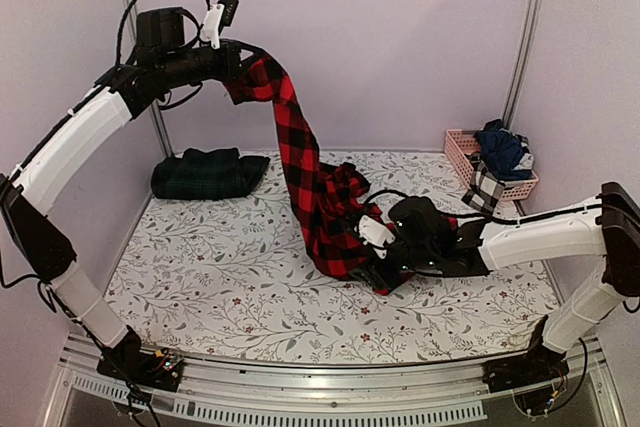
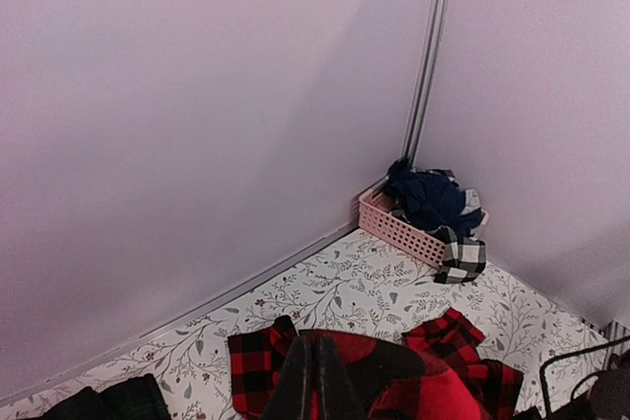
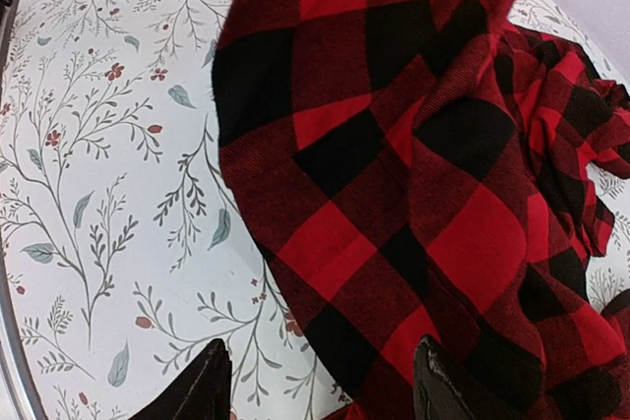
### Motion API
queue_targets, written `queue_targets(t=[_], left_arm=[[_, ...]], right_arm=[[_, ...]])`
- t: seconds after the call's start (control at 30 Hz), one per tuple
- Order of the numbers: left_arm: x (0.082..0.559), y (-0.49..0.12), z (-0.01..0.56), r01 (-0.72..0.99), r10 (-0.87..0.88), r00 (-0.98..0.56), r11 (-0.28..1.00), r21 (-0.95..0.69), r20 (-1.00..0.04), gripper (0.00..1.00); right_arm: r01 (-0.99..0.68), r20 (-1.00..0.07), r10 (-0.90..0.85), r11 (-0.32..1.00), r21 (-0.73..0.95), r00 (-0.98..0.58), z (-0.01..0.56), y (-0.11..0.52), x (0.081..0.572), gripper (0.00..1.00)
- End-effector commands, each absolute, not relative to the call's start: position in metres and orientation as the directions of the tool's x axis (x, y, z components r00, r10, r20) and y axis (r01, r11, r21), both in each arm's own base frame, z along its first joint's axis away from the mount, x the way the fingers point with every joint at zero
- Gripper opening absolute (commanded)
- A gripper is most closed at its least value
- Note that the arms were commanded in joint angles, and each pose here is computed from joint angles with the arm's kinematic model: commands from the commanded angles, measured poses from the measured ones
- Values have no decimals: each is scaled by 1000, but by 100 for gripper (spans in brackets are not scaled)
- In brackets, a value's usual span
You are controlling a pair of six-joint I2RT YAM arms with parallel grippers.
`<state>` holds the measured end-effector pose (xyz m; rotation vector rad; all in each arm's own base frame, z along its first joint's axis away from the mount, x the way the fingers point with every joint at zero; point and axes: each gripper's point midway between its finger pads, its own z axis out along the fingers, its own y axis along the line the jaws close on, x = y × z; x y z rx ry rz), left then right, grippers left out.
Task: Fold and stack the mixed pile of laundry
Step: Flatten out the crumpled T-shirt at the center of the board.
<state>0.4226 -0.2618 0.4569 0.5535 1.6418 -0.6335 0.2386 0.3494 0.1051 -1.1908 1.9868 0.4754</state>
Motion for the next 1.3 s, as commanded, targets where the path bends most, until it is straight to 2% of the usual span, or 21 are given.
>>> queue_targets(t=[0.0,0.2,0.4,0.47,0.57,0.7,0.77,0.8,0.93,1.03,1.1,1.27], left_arm=[[428,-260,467,651,1,-153,753,-100,-988,0],[427,-259,474,648,-6,-145,755,-100,-989,0],[427,-258,476,647,-7,-143,756,-99,-990,0],[426,-257,477,647,-7,-140,757,-97,-990,0],[425,-256,479,642,-6,-137,761,-94,-990,0],[428,-253,482,627,-2,-130,774,-83,-992,0],[431,-253,482,622,0,-128,779,-80,-992,0],[435,-254,481,618,3,-128,783,-78,-992,0],[455,-266,473,625,18,-128,777,-67,-992,0],[480,-285,454,638,47,-150,768,-61,-988,0],[494,-305,436,664,66,-171,745,-65,-983,0],[499,-387,377,748,180,-200,664,-32,-963,0]], right_arm=[[-861,-814,-559,482,-164,-158,115,390,244,63],[-828,-780,-610,506,-243,-143,82,412,254,71],[-760,-744,-651,557,-334,-150,60,412,272,71],[-725,-728,-667,579,-373,-158,54,407,281,65],[-699,-702,-692,586,-411,-167,43,402,287,50],[-760,-704,-699,525,-383,-128,43,412,271,15],[-798,-740,-668,485,-357,-75,65,423,254,1],[-828,-753,-657,442,-345,-37,76,430,242,0],[-903,-853,-513,318,-289,92,163,441,193,0],[-921,-903,-405,280,-272,143,221,427,170,0],[-916,-926,-336,292,-275,172,261,407,161,0],[-885,-933,-313,363,-291,179,294,361,157,0]])
